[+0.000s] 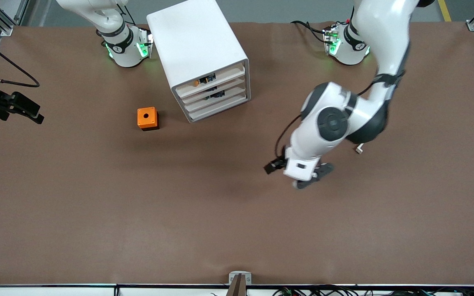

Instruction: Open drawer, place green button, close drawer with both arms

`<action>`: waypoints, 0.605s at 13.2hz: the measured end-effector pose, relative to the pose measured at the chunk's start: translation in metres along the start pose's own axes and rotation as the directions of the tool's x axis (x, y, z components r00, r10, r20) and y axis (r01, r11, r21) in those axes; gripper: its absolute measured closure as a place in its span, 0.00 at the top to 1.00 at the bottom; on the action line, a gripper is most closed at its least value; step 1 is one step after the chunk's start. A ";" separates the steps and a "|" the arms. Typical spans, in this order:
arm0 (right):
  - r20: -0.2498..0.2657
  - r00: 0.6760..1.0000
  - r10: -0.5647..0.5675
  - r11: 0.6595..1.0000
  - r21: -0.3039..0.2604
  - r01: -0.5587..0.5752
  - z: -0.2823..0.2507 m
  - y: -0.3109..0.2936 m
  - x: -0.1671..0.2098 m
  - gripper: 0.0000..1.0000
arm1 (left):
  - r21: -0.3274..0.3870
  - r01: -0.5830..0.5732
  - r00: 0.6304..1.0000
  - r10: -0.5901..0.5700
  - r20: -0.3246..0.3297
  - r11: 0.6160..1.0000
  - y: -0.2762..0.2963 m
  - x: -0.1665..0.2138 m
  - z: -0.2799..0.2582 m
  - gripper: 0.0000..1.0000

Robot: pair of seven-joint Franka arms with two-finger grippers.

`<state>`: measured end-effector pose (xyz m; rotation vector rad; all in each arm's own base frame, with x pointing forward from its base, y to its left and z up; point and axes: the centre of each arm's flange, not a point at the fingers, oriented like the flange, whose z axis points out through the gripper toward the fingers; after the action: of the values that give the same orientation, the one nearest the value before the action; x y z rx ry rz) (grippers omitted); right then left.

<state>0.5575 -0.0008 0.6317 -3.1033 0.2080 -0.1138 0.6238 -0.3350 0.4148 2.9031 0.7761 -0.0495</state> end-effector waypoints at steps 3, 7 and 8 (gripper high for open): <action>-0.005 1.000 0.000 1.000 -0.002 0.000 -0.001 0.000 0.001 1.00 | 0.107 -0.075 0.990 0.087 -0.113 0.991 -0.040 0.023 -0.069 1.00; -0.006 1.000 0.003 1.000 -0.007 -0.003 -0.001 0.004 0.001 1.00 | 0.188 -0.157 0.978 0.179 -0.107 0.970 -0.093 0.031 -0.148 1.00; -0.006 1.000 0.003 1.000 -0.013 -0.003 -0.001 0.005 0.001 1.00 | 0.201 -0.177 0.975 0.200 -0.099 0.963 -0.111 0.031 -0.173 1.00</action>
<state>0.5579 -0.0058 0.6321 -3.1162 0.2140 -0.1226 0.5948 -0.2000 0.5704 3.1743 0.5333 0.0730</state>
